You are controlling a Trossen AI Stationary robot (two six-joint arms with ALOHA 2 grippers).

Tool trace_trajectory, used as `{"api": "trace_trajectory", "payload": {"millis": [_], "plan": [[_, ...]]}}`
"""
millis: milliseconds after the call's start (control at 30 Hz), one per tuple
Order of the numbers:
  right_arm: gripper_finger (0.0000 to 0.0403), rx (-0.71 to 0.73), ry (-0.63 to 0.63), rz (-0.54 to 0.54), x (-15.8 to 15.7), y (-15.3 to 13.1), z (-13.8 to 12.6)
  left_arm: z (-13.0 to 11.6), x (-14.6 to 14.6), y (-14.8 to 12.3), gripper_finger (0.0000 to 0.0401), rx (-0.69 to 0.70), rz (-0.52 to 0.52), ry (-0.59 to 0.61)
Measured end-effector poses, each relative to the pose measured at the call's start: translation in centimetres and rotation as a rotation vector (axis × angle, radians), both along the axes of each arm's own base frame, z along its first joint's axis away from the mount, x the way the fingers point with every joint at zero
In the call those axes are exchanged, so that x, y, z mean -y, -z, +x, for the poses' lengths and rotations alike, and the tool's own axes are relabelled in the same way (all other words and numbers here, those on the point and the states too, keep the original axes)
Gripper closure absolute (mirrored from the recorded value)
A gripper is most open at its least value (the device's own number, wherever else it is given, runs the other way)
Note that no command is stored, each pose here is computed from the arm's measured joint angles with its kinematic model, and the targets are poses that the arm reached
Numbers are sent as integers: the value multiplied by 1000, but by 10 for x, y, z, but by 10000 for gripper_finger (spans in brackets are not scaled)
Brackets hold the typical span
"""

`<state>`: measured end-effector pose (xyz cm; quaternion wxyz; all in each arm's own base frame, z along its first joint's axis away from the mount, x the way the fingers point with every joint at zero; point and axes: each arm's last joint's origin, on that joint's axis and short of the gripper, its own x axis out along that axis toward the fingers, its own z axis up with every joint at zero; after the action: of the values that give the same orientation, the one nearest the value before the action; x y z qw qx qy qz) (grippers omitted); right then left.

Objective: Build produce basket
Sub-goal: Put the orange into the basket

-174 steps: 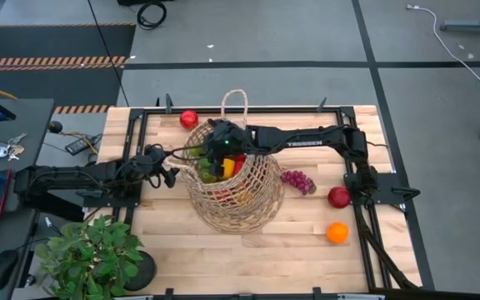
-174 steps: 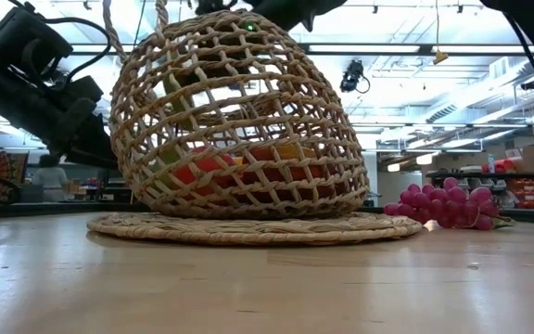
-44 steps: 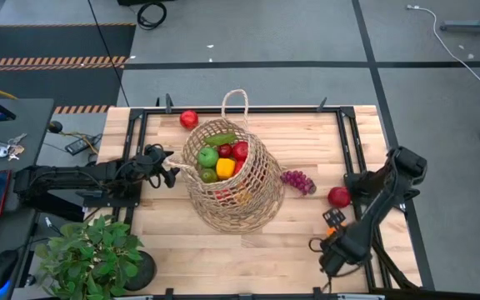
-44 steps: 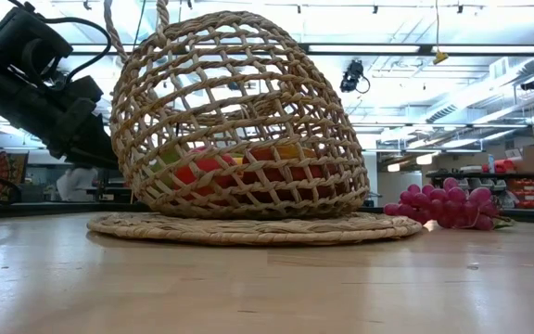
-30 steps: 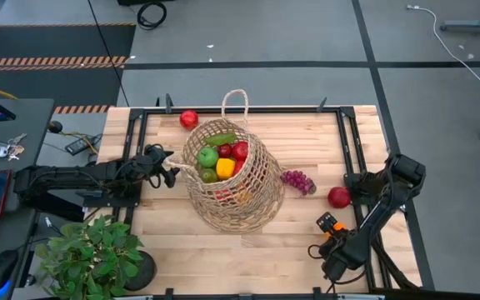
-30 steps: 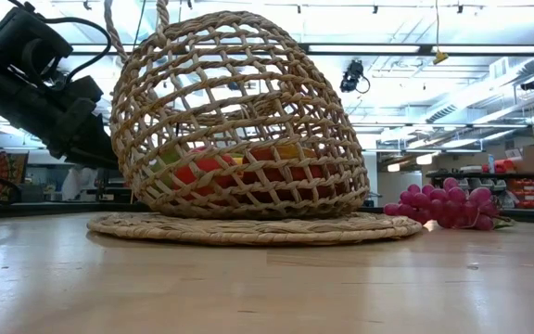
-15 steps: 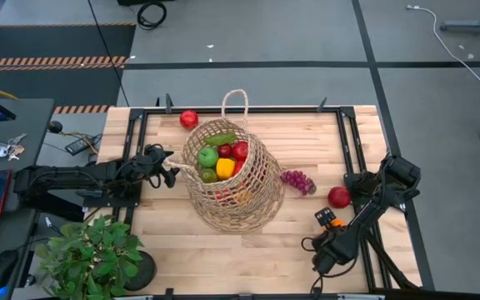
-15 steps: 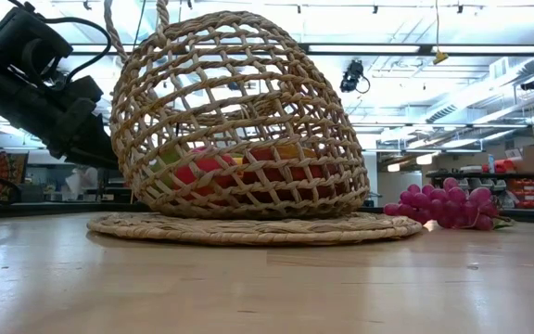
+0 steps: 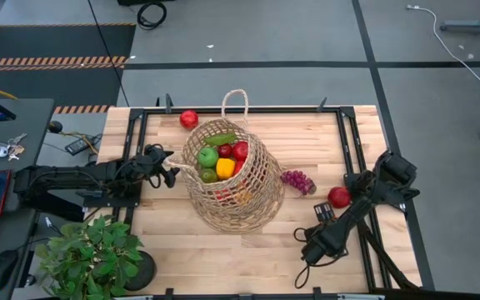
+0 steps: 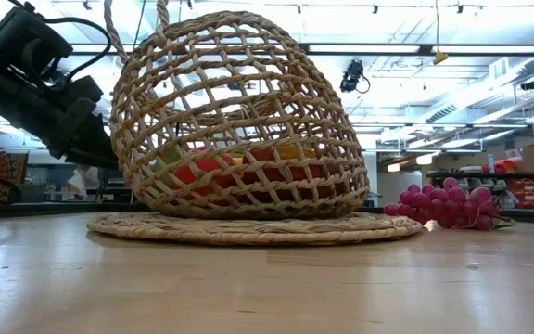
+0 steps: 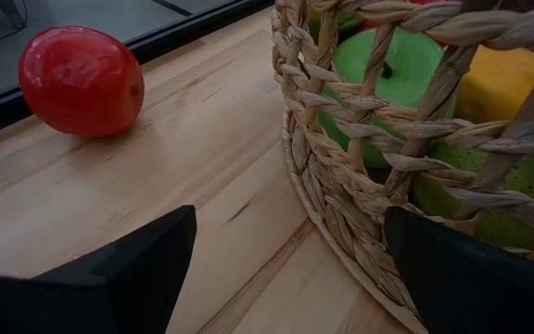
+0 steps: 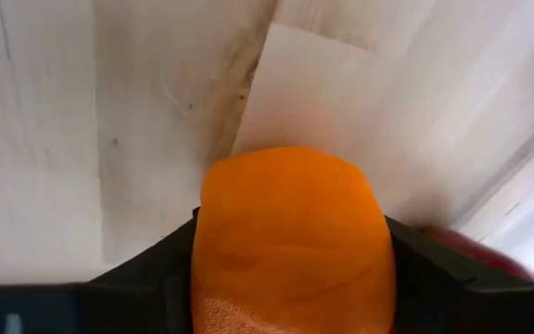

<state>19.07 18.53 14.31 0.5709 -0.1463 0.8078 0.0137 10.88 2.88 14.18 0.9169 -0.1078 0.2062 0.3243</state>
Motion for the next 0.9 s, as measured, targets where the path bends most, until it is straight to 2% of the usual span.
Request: {"api": "trace_trajectory", "payload": {"millis": [267, 500, 667, 800, 900], "plan": [[134, 52, 241, 15, 4, -31, 32, 0, 0, 0, 44, 0, 0, 0], [140, 278, 393, 119, 7, -70, 78, 0, 0, 0, 44, 0, 0, 0], [137, 474, 292, 231, 1, -106, 105, 0, 0, 0, 44, 0, 0, 0], [137, 640, 181, 215, 3, -138, 120, 0, 0, 0, 44, 0, 0, 0], [137, 755, 167, 192, 10, -163, 131, 0, 0, 0, 44, 0, 0, 0]]}}
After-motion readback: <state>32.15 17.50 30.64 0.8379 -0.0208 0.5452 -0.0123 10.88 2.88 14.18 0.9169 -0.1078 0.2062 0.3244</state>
